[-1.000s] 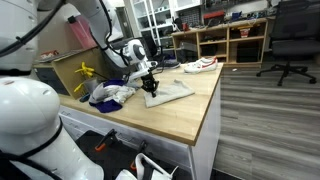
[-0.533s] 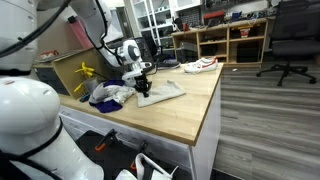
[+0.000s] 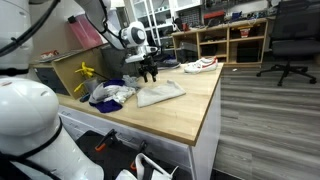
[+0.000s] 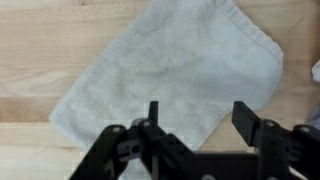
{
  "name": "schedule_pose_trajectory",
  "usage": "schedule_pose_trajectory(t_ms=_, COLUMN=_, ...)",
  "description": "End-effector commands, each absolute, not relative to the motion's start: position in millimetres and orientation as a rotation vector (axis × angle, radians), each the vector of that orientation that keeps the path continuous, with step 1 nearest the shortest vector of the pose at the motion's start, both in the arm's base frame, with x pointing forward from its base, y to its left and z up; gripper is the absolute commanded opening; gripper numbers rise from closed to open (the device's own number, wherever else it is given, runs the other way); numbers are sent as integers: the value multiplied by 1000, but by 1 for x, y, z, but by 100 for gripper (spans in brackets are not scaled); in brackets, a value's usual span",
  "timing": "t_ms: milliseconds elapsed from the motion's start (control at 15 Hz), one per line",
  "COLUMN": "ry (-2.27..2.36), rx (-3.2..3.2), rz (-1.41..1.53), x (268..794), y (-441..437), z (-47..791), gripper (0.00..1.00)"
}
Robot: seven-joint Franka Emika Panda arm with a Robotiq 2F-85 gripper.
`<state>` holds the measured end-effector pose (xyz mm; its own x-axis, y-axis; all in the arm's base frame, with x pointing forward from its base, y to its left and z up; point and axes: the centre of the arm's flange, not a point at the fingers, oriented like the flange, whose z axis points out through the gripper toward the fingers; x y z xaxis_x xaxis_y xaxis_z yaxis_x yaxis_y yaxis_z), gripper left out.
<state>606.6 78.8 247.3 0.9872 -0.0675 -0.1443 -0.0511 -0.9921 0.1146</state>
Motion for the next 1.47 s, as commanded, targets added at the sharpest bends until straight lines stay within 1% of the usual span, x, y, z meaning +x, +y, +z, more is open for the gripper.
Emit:
schedule_pose_trajectory(t_ms=0, ry=-164, rx=2993, rz=-243, x=648, y=41, z=277, gripper=100)
schedule_pose_trajectory(t_ms=67, ry=-140, rx=2960, rz=-221, x=655, y=30, z=278, gripper=100)
schedule_pose_trajectory(t_ms=267, ry=21, rx=2923, rz=-318, x=677, y=3, z=273, gripper=100)
schedule_pose_trajectory(t_ms=667, ry=391, rx=2857, rz=-415, x=709, y=-9, z=254, gripper=100)
schedule_pose_trajectory(t_ms=933, ry=534, rx=2834, rz=-456, x=713, y=-5, z=236, gripper=100)
schedule_pose_trajectory(t_ms=1400, ry=618, rx=2842, rz=-552, x=712, y=-13, z=206, gripper=100)
